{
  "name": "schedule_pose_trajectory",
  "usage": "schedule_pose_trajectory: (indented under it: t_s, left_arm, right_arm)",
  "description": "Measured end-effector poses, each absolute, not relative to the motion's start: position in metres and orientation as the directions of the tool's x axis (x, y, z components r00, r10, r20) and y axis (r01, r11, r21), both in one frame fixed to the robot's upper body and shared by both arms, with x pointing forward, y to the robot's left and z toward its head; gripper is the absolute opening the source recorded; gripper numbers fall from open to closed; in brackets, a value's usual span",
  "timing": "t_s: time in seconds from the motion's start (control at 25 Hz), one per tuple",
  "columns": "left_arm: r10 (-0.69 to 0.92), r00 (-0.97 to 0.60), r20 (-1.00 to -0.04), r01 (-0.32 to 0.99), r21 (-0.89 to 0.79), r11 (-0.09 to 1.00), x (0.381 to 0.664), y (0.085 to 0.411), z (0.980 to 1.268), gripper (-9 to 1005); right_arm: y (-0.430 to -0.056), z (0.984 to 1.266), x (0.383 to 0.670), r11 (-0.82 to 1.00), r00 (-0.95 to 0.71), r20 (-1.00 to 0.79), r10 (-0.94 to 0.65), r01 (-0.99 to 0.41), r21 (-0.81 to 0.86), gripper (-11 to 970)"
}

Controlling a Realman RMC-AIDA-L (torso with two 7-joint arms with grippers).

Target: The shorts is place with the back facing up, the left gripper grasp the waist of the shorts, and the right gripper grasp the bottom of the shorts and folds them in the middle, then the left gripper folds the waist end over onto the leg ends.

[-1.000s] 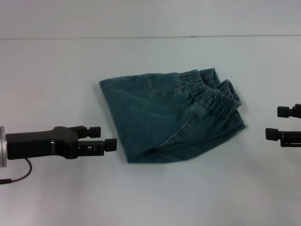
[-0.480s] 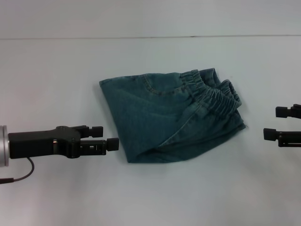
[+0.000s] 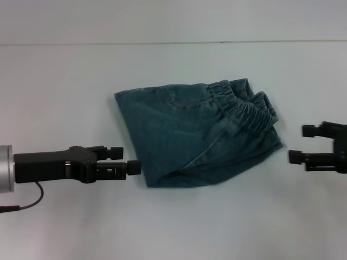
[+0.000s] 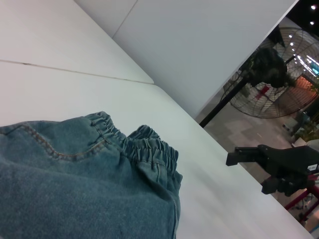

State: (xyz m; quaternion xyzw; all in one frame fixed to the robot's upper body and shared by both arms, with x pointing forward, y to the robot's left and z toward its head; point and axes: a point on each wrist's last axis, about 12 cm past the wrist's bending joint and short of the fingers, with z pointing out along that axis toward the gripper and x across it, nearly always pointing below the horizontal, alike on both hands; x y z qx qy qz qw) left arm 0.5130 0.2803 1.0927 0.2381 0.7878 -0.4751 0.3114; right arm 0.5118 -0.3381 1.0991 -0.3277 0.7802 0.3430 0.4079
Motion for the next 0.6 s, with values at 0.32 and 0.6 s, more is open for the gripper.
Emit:
schedule_pose_trajectory:
  t_s: [0.32, 0.6]
  left_arm:
    - [0.083, -0.689, -0.720, 0.676, -0.598, 0.430, 0.516, 0.278, 1.094, 938]
    - [0.083, -0.689, -0.720, 0.676, -0.596, 0.434, 0.516, 0.278, 1.094, 938]
  right_arm:
    - [-0.304, 1.088, 0.530, 0.478, -0.440, -0.866, -0.236, -0.829, 0.291, 945]
    - [-0.292, 1.084, 0.536, 0.453, -0.439, -0.858, -0.268, -0.843, 0.290, 945]
